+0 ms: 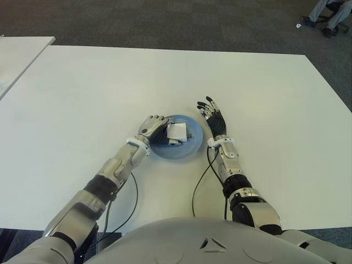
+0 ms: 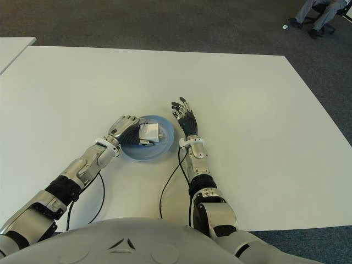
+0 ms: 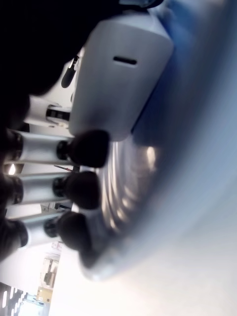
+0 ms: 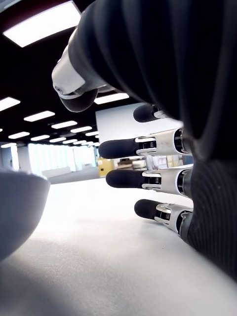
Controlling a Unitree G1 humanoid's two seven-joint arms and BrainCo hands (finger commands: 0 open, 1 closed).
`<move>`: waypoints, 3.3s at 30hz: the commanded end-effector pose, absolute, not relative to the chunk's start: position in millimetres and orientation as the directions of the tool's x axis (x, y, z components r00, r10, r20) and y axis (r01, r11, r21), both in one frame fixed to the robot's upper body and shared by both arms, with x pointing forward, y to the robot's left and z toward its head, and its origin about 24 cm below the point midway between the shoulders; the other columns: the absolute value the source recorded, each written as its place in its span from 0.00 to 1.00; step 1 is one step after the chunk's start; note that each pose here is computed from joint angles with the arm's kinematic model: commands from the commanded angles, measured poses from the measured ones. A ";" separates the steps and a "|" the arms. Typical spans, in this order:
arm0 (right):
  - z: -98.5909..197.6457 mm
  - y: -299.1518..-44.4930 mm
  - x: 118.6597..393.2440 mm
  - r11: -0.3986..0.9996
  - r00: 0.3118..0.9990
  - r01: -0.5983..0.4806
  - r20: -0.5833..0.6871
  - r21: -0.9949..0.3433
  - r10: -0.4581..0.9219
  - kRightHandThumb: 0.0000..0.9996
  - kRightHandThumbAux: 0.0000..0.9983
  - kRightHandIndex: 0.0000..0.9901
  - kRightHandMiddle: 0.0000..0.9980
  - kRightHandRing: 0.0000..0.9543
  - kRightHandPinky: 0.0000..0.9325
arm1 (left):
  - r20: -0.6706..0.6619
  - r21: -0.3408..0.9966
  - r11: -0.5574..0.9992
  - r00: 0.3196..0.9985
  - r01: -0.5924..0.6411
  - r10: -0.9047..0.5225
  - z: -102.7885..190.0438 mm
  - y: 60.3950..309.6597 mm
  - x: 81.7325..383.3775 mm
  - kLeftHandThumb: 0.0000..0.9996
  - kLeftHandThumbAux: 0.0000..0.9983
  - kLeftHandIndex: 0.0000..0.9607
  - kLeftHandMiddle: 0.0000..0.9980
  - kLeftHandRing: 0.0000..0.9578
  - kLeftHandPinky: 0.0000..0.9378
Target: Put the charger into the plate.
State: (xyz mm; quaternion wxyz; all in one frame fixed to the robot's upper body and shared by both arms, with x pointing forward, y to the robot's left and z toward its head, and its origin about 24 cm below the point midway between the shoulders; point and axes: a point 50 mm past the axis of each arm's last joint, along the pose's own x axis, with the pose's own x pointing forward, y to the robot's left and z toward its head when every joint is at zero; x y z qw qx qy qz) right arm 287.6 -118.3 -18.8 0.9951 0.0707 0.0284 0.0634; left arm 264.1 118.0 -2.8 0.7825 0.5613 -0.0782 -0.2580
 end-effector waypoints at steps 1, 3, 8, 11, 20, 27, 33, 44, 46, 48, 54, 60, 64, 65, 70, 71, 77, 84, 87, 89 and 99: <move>-30.7 -117.6 280.1 0.981 0.987 -0.103 -0.109 0.166 0.122 0.00 0.66 0.06 0.28 0.22 0.05 | -0.392 0.864 0.086 0.770 0.496 -0.504 -19.9 124.3 255.8 0.37 0.35 0.05 0.09 0.10 0.12; -30.6 -117.5 280.1 0.981 0.987 -0.104 -0.108 0.166 0.123 0.00 0.66 0.06 0.28 0.23 0.05 | -0.402 0.859 0.083 0.765 0.506 -0.503 -18.9 124.9 255.6 0.34 0.32 0.03 0.04 0.05 0.06; -30.1 -117.5 280.1 0.981 0.987 -0.107 -0.104 0.163 0.125 0.00 0.65 0.06 0.29 0.23 0.04 | -0.413 0.859 0.070 0.767 0.507 -0.490 -17.2 127.0 256.1 0.27 0.24 0.00 0.01 0.01 0.01; -29.8 -116.8 280.3 0.981 0.987 -0.109 -0.102 0.161 0.127 0.00 0.65 0.06 0.29 0.23 0.05 | -0.411 0.864 0.062 0.771 0.499 -0.486 -16.5 128.6 256.7 0.24 0.22 0.00 0.00 0.00 0.00; -29.3 -116.3 280.2 0.980 0.985 -0.124 -0.097 0.156 0.140 0.00 0.66 0.06 0.29 0.23 0.03 | -0.398 0.881 0.029 0.773 0.473 -0.494 -9.7 130.9 257.6 0.18 0.20 0.00 0.00 0.00 0.00; -29.0 -116.2 280.3 0.978 0.984 -0.133 -0.096 0.159 0.149 0.00 0.67 0.04 0.27 0.22 0.02 | -0.355 0.903 0.022 0.775 0.429 -0.522 -0.1 129.3 255.1 0.16 0.22 0.00 0.00 0.00 0.00; -29.1 -116.1 280.3 0.977 0.983 -0.138 -0.097 0.162 0.154 0.00 0.67 0.03 0.26 0.21 0.01 | -0.327 0.918 0.014 0.775 0.397 -0.542 9.4 126.1 253.9 0.14 0.24 0.00 0.00 0.00 0.00; -29.7 -116.9 279.9 0.976 0.982 -0.142 -0.101 0.165 0.160 0.00 0.68 0.02 0.23 0.18 0.00 | -0.288 0.933 0.021 0.778 0.360 -0.558 24.3 122.7 253.5 0.12 0.25 0.00 0.00 0.00 0.00; -29.7 -116.9 280.0 0.976 0.982 -0.142 -0.103 0.165 0.160 0.00 0.69 0.02 0.23 0.18 0.00 | -0.278 0.936 0.024 0.780 0.351 -0.561 27.5 122.3 253.2 0.12 0.26 0.00 0.00 0.00 0.00; -29.7 -116.9 280.0 0.976 0.981 -0.143 -0.105 0.165 0.161 0.00 0.69 0.01 0.23 0.18 0.00 | -0.270 0.939 0.025 0.782 0.342 -0.562 30.4 122.0 252.9 0.12 0.27 0.00 0.00 0.00 0.00; -30.3 -117.3 279.6 0.976 0.980 -0.145 -0.111 0.164 0.164 0.00 0.69 0.01 0.22 0.17 0.00 | -0.233 0.950 0.041 0.789 0.310 -0.569 48.6 122.0 249.8 0.11 0.29 0.00 0.00 0.00 0.00; -30.2 -117.2 280.2 0.977 0.980 -0.144 -0.115 0.159 0.163 0.00 0.69 0.02 0.23 0.18 0.00 | -0.166 0.957 0.101 0.795 0.273 -0.583 78.5 122.2 246.8 0.13 0.33 0.00 0.00 0.00 0.00; -30.0 -117.1 280.6 0.977 0.980 -0.145 -0.116 0.155 0.163 0.00 0.69 0.02 0.23 0.18 0.00 | -0.119 0.955 0.153 0.802 0.253 -0.586 89.9 123.0 245.4 0.15 0.34 0.00 0.00 0.00 0.00; -30.0 -117.0 280.7 0.977 0.980 -0.144 -0.117 0.155 0.162 0.00 0.69 0.02 0.23 0.18 0.00 | -0.100 0.955 0.171 0.804 0.244 -0.587 93.0 123.5 245.1 0.15 0.34 0.00 0.00 0.00 0.00; -30.3 -115.8 280.5 0.979 0.981 -0.130 -0.120 0.155 0.149 0.00 0.68 0.03 0.23 0.17 0.00 | -0.009 0.949 0.248 0.804 0.194 -0.595 111.8 127.0 243.9 0.16 0.35 0.01 0.00 0.00 0.00; -30.0 -115.5 280.4 0.980 0.982 -0.128 -0.118 0.155 0.147 0.00 0.68 0.03 0.23 0.17 0.00 | 0.010 0.948 0.262 0.803 0.183 -0.596 115.7 127.8 243.6 0.15 0.34 0.00 0.00 0.00 0.00; -30.0 -114.8 279.3 0.981 0.984 -0.122 -0.108 0.150 0.139 0.00 0.68 0.06 0.25 0.18 0.01 | 0.110 0.935 0.335 0.804 0.115 -0.584 125.0 131.5 244.0 0.17 0.34 0.02 0.00 0.00 0.00; -30.3 -115.2 278.8 0.981 0.983 -0.136 -0.102 0.137 0.150 0.00 0.67 0.06 0.24 0.18 0.01 | 0.221 0.903 0.427 0.809 0.041 -0.544 129.4 136.3 249.8 0.22 0.38 0.05 0.04 0.00 0.00; -30.4 -115.4 278.9 0.981 0.983 -0.135 -0.104 0.136 0.150 0.00 0.68 0.05 0.24 0.18 0.02 | 0.252 0.879 0.476 0.818 0.030 -0.517 130.0 138.1 251.1 0.22 0.39 0.07 0.05 0.01 0.00; -30.8 -116.2 278.9 0.982 0.983 -0.132 -0.108 0.136 0.147 0.00 0.67 0.05 0.23 0.18 0.03 | 0.265 0.865 0.502 0.823 0.028 -0.502 129.9 138.2 251.6 0.22 0.40 0.08 0.07 0.02 0.00; -31.1 -116.2 279.5 0.985 0.984 -0.116 -0.117 0.129 0.131 0.00 0.61 0.07 0.26 0.20 0.04 | 0.234 0.569 0.808 0.912 0.153 -0.337 83.9 143.0 286.0 0.21 0.46 0.14 0.14 0.10 0.11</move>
